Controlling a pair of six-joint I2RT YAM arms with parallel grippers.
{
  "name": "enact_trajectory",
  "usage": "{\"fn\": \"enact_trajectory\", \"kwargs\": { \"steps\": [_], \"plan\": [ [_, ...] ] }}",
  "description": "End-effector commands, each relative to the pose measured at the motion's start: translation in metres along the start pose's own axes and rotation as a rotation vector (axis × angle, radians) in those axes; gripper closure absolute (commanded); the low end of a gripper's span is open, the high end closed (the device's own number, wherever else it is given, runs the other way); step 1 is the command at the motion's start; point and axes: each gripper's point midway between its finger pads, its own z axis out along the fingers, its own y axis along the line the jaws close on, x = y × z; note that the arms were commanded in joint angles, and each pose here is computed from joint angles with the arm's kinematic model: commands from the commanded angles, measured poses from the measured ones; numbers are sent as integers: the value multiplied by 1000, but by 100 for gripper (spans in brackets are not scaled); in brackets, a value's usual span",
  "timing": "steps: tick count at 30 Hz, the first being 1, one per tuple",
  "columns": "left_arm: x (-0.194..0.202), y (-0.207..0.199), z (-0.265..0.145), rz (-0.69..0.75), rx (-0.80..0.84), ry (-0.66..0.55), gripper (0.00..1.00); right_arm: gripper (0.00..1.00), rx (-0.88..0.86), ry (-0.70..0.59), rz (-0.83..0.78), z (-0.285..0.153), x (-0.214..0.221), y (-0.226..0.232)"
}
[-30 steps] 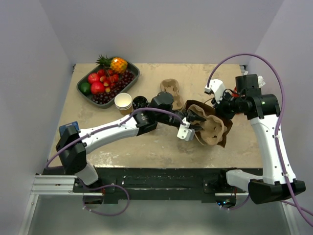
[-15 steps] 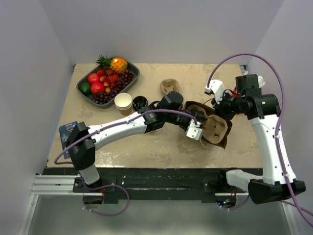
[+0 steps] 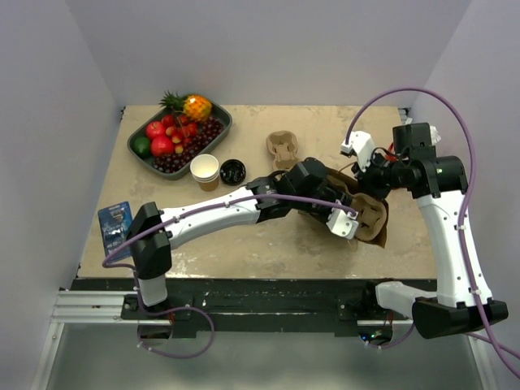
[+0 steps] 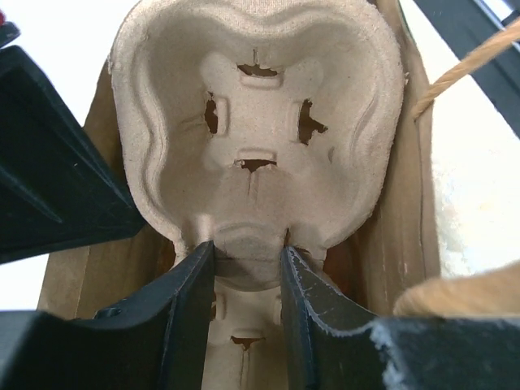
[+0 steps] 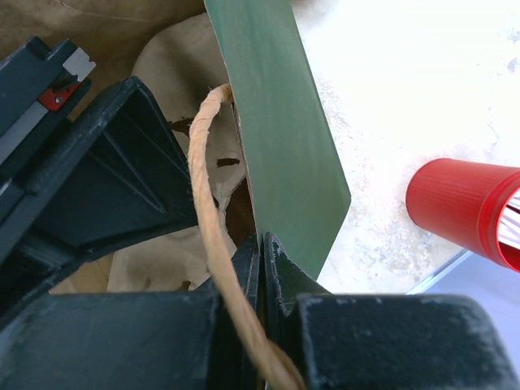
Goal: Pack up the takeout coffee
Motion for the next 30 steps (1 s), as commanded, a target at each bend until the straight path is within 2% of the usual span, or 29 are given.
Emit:
{"fn": "enact_trajectory", "kwargs": {
  "steps": [1,7,19,25,30],
  "plan": [
    [-1,20,-5,45,-46,84,100,100,40,-23,-4,-11,-8,-4],
    [9,14,-3,53,-15,200,100,100,47,-27,35,-8,-11,-7],
    [15,15,-9,-35,-34,297,100,100,53,-36,67,-6,-14,-9],
    [4,15,-21,-139,-52,244,100,100,63,-23,67,-3,-11,-12],
    [9,14,-21,-176,-57,251,100,100,62,-23,69,-2,-11,-11]
  ]
}}
